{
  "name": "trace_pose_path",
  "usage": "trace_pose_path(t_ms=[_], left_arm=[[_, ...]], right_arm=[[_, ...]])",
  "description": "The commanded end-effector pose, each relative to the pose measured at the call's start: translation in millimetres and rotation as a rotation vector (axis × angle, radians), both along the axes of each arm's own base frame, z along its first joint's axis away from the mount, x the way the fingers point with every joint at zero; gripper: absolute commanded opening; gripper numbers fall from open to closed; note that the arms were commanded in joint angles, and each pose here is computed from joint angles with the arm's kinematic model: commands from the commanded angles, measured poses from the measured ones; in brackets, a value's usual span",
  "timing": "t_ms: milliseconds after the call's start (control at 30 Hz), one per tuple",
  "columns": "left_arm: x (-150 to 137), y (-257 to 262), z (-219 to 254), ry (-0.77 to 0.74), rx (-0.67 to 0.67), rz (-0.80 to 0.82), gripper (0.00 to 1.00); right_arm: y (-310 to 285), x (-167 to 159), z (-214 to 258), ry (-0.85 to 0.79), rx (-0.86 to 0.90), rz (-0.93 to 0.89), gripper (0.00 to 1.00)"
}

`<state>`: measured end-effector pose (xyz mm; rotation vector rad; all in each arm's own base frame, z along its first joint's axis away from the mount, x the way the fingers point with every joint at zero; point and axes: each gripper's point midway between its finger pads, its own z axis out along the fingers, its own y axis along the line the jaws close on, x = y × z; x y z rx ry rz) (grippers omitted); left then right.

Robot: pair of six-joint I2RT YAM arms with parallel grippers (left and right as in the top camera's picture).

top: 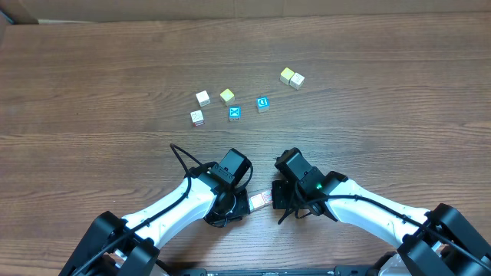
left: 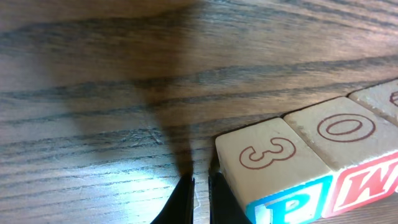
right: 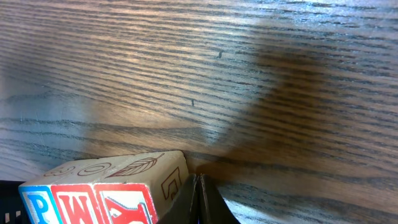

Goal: Flip 3 blocks

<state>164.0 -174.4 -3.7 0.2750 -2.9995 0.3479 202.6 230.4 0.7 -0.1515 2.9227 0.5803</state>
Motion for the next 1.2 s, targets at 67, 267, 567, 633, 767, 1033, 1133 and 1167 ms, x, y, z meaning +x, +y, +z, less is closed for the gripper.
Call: trace_pose_path(t_ms=[67,267,567,633,767,1033,1133,1167], left_arm=[[-4,-4,-2,0.024,-0.010,0.028,0.04],[-5,-2,-2,0.027,-0.003,0.024,0.04],[-8,15,-6,0.026,0.084,0.024,0.04],[-8,15,-6,0.025,0.085,0.024,0.04],[-8,15,-6,0.026,0.083,0.024,0.04],[-3,21,-7,-0.005,0.117,0.007,0.04],[1,27,-9,-0.031,0.153,0.006,0.04],[2,28,-10,-0.034,0.162,0.004,0.04]], right_arm=[[3,-2,-2,-0.001,0.003,0.041,0.04],[3,-2,-3,-0.016,-0.003,0.080,0.04],[2,-2,-3,-0.017,-0.004,0.082,0.04],[2,-2,-3,-0.017,-0.004,0.082,0.04],[3,-2,-3,-0.024,-0.005,0.095,0.04],[5,3,-1,-0.054,-0.003,0.108,0.04],[5,4,-1,-0.055,-0.002,0.108,0.04],[5,3,-1,-0.055,-0.003,0.108,0.04]])
